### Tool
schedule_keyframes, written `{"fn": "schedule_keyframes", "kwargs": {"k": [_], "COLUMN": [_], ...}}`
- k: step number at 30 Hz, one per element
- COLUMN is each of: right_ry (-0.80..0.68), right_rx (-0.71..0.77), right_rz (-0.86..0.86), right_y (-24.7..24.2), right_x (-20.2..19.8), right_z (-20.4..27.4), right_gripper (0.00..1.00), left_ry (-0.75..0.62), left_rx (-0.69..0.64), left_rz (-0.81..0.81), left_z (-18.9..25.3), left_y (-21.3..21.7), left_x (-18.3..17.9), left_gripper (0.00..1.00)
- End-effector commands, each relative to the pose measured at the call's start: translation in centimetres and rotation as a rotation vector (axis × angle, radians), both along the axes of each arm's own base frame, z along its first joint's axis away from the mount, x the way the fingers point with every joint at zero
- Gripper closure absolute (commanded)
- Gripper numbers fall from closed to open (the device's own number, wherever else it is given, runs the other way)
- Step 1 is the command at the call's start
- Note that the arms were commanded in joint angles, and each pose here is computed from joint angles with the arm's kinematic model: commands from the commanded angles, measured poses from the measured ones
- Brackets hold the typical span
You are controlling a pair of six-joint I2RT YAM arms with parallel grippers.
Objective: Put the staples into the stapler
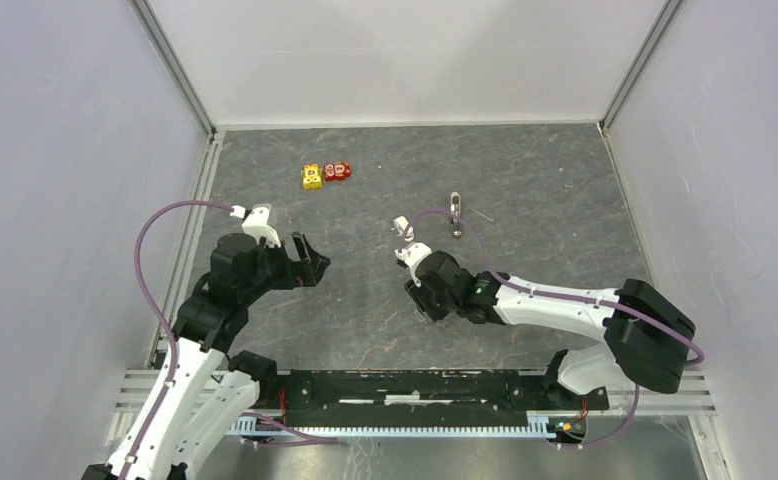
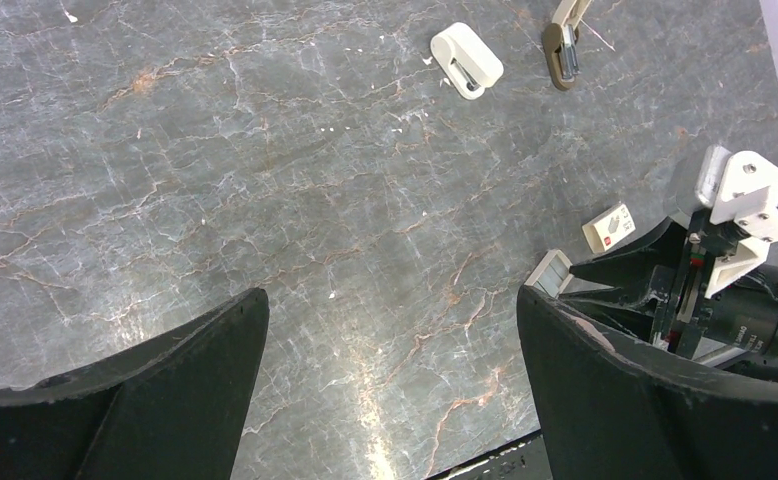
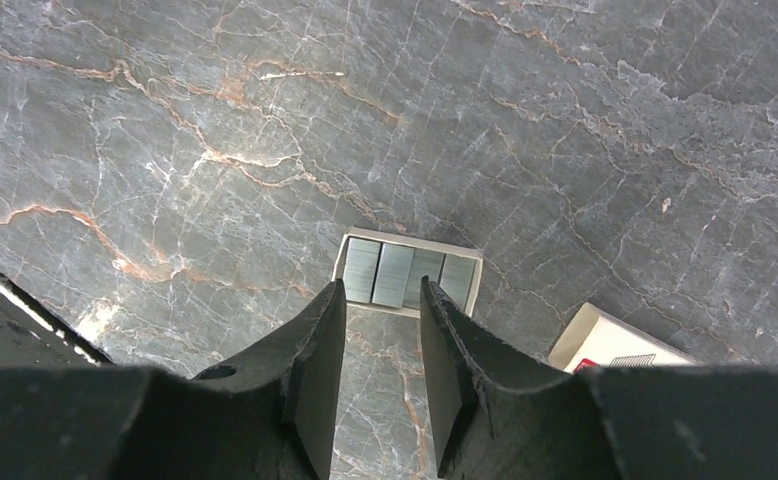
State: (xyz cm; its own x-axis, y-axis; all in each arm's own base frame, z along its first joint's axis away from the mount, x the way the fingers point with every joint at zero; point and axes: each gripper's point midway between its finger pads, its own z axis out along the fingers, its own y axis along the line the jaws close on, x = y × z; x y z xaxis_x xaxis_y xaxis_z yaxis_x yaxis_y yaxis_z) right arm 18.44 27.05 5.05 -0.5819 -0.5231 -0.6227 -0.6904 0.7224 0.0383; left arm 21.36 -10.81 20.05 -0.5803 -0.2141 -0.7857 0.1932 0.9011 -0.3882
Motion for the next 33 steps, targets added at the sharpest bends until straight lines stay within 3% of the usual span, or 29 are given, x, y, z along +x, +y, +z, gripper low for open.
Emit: {"fn": "schedule_keyframes", "kwargs": {"k": [1, 33], "right_ry": [-0.027, -0.078], "right_rx": [0.01, -0.079], "right_rz": [-0.017, -0.071], "right_y": [0.5, -1.0], "right_x": [0.6, 1.8], "right_z": [-0.1, -0.8], "right_gripper": [0.62, 0.69], "left_ry": [-0.056, -0.072], "left_rx": [0.019, 0.024], "left_rz": [-0.029, -0.011], "left_z": [0.8, 1.1], "left_y": [-0.1, 0.2], "left_x": [0.4, 0.4], "left_gripper": [0.0, 0.0]}}
